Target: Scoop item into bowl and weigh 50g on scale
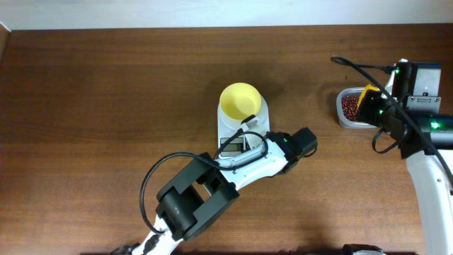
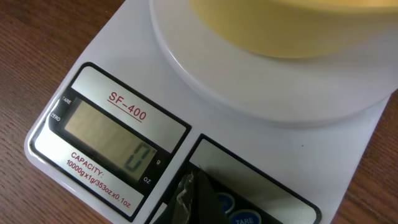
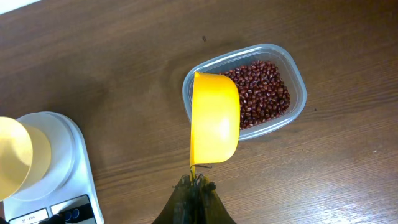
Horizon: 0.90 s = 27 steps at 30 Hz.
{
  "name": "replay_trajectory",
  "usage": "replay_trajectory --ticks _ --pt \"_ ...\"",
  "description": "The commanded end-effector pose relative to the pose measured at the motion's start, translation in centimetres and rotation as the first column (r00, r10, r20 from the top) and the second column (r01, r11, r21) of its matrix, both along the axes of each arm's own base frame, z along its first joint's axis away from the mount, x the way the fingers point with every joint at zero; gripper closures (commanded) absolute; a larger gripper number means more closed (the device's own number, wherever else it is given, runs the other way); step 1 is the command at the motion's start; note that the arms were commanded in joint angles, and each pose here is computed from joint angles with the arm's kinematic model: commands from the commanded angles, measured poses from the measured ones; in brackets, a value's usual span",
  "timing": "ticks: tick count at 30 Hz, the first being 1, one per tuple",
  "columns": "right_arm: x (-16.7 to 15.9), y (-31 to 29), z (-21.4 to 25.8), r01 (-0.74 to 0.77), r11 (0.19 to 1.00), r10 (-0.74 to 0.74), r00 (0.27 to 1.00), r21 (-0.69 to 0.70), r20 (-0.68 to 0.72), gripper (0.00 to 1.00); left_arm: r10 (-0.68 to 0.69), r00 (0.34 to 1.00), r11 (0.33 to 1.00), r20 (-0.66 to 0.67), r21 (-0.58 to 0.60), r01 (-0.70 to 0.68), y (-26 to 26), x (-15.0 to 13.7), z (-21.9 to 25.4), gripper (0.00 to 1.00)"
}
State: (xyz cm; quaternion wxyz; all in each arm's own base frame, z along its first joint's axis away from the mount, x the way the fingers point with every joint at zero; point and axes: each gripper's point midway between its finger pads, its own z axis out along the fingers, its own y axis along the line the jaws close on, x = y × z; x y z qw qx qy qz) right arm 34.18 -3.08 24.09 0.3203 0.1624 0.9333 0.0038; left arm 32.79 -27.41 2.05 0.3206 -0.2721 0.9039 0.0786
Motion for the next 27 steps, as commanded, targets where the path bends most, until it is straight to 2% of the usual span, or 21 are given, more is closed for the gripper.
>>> replay_trajectory --ticks 1,27 --pt "0.4 -0.2 0.7 0.005 1.0 -0.005 1.0 0.004 0.018 0.96 0.031 0.999 1.0 -0.035 0.001 -0.031 0.8 0.1 -1.3 1.0" --pt "0.3 -0.2 0.6 0.004 1.0 -0.004 1.0 0.004 0.014 0.96 0.004 0.998 1.0 -0.069 -0.014 -0.005 -0.1 -1.1 -1.7 1.0"
